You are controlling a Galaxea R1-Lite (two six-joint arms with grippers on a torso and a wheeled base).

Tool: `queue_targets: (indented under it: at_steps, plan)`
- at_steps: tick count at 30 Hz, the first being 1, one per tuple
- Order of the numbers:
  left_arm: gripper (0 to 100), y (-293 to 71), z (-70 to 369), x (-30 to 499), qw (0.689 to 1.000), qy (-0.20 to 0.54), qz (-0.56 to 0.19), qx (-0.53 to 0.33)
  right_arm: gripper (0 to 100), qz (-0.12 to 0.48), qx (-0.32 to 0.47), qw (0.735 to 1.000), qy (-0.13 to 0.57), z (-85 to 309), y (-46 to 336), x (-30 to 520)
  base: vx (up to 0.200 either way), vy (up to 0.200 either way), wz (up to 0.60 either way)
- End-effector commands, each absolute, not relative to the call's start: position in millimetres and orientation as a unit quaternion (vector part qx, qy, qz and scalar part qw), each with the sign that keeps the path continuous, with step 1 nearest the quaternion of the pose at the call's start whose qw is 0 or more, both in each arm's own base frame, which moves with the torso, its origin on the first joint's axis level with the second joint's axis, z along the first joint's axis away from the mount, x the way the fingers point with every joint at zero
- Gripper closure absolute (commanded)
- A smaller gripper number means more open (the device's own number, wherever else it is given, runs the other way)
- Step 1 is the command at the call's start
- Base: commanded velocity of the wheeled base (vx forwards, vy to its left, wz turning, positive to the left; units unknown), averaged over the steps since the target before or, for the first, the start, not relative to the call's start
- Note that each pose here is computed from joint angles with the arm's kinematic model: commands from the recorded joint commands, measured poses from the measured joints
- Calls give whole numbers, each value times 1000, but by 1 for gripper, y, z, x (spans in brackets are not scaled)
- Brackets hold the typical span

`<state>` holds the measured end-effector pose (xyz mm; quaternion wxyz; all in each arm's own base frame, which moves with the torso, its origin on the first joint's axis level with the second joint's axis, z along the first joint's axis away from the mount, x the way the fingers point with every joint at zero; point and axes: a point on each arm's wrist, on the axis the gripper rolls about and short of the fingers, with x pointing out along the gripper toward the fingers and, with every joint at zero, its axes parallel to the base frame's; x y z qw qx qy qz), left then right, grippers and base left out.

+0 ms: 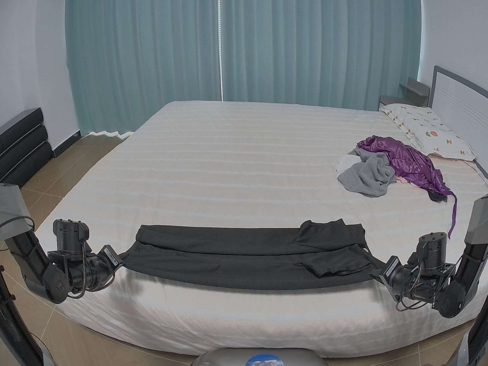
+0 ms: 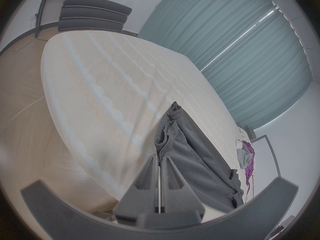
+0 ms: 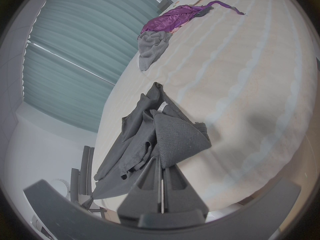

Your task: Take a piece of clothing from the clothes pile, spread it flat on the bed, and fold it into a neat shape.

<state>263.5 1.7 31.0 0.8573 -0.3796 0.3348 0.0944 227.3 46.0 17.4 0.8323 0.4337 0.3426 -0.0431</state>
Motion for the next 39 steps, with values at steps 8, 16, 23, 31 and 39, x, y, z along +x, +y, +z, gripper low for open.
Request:
queue_targets:
  at_steps: [8,16,23,31,39]
  plan:
    - [100,2,22,263,853,354,100,-371,100,-50,418,830,367,8,46,222,0,0,0]
    - [0,2,16,264,848,365,104,-370,0,-57,408,826,385,-3,46,223,0,0,0]
    - [0,7,28,265,856,338,103,-378,0,-42,419,842,337,22,41,223,0,0,0]
    - [0,18,52,262,866,294,98,-393,0,3,435,859,272,65,41,214,0,0,0]
    - [0,17,50,264,844,307,74,-433,0,25,461,846,267,73,56,217,0,0,0]
